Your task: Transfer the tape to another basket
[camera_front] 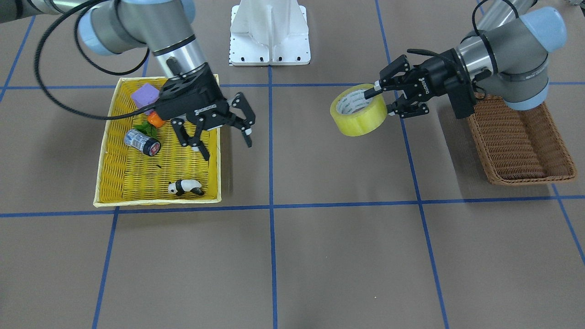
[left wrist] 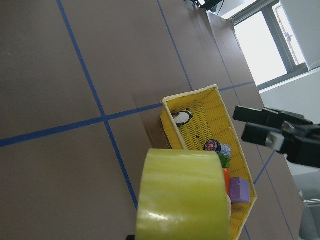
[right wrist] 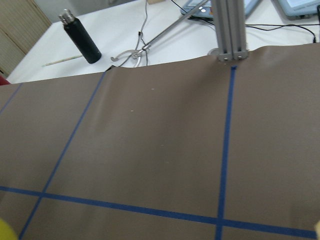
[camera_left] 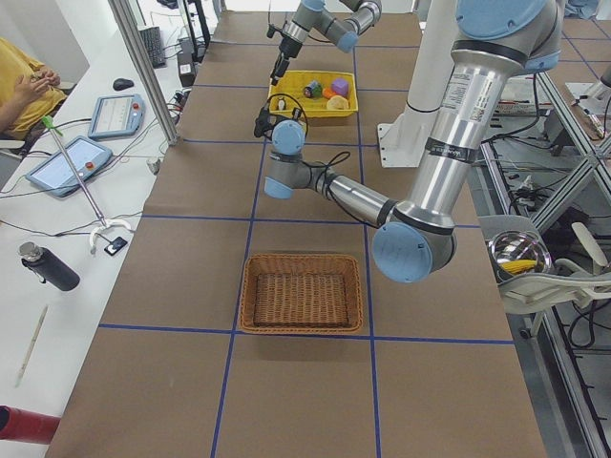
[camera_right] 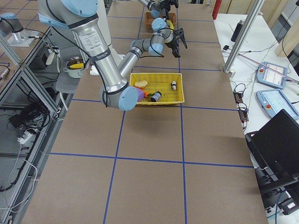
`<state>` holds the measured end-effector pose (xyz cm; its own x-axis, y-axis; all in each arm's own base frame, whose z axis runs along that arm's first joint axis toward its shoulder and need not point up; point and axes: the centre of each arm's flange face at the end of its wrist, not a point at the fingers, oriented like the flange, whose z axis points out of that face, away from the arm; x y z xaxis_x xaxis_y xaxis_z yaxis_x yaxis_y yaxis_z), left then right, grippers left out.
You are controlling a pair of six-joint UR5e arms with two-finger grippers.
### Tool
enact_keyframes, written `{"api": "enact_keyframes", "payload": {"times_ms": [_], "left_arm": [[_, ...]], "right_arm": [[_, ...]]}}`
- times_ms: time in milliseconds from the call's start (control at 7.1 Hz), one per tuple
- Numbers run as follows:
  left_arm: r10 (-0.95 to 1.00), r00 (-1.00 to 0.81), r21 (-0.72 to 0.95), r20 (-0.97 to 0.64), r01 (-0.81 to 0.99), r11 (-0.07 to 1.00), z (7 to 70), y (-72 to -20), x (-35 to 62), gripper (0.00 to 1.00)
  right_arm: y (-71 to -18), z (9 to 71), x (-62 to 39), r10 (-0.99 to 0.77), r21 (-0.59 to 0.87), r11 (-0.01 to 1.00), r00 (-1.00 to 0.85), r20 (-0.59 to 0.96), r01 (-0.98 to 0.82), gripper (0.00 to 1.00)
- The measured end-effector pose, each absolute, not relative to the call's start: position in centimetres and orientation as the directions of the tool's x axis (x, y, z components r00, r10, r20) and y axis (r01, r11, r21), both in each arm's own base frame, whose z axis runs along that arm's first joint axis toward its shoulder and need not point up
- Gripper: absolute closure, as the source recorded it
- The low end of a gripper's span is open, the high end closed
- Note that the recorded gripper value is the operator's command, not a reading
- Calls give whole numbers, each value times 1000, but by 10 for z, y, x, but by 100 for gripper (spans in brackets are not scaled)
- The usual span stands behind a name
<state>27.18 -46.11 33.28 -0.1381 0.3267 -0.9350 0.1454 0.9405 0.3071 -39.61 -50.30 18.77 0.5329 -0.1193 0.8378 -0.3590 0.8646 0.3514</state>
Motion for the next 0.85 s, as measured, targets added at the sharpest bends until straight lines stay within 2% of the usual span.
{"api": "enact_keyframes", "payload": {"times_ms": [423, 845], "left_arm": [[249, -62, 233, -967, 192, 953, 409, -454, 196, 100], [103, 18, 105, -994, 168, 980, 488, -450, 93, 100]], "right_arm": [[-577, 253, -290, -163, 365, 921, 712, 683, -139, 0], [-611, 360, -164, -351, 390, 911, 751, 560, 135, 0]]}}
